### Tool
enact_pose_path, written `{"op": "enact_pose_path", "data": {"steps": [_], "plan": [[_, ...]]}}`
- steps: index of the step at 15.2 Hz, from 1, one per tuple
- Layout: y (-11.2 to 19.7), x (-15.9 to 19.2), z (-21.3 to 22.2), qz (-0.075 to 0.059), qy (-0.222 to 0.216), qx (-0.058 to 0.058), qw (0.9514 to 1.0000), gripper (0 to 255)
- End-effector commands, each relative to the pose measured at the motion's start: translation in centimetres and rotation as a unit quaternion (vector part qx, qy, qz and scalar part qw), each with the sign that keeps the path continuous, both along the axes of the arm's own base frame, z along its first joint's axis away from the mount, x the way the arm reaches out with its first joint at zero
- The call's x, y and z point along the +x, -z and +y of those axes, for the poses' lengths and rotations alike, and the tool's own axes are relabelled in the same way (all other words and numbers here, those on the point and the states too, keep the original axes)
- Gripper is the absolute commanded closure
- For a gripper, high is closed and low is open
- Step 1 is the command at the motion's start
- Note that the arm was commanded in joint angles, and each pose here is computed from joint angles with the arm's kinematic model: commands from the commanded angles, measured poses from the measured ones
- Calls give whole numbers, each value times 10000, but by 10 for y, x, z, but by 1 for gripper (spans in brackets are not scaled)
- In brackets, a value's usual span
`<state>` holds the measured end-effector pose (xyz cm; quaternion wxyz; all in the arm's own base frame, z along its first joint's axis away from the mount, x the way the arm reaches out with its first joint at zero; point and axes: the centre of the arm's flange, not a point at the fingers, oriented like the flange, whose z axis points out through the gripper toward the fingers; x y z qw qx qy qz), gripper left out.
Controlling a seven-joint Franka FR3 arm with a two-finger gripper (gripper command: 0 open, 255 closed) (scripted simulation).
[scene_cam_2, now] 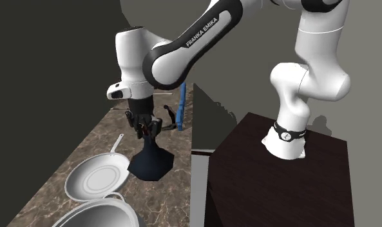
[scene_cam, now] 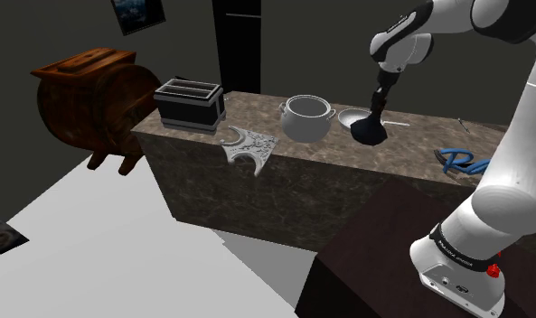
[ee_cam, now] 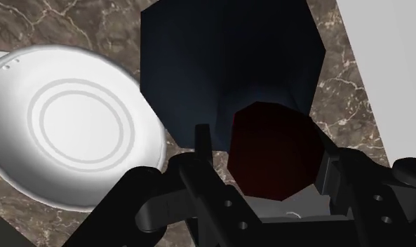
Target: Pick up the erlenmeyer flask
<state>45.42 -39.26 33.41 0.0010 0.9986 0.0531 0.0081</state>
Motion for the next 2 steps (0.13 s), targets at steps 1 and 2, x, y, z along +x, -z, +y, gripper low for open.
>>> {"op": "enact_pose_path", "data": {"steps": [1, 2], "plan": [[-8, 0, 0, -5, 1, -5, 10000, 255], [-8, 0, 0, -5, 1, -5, 10000, 255]]}}
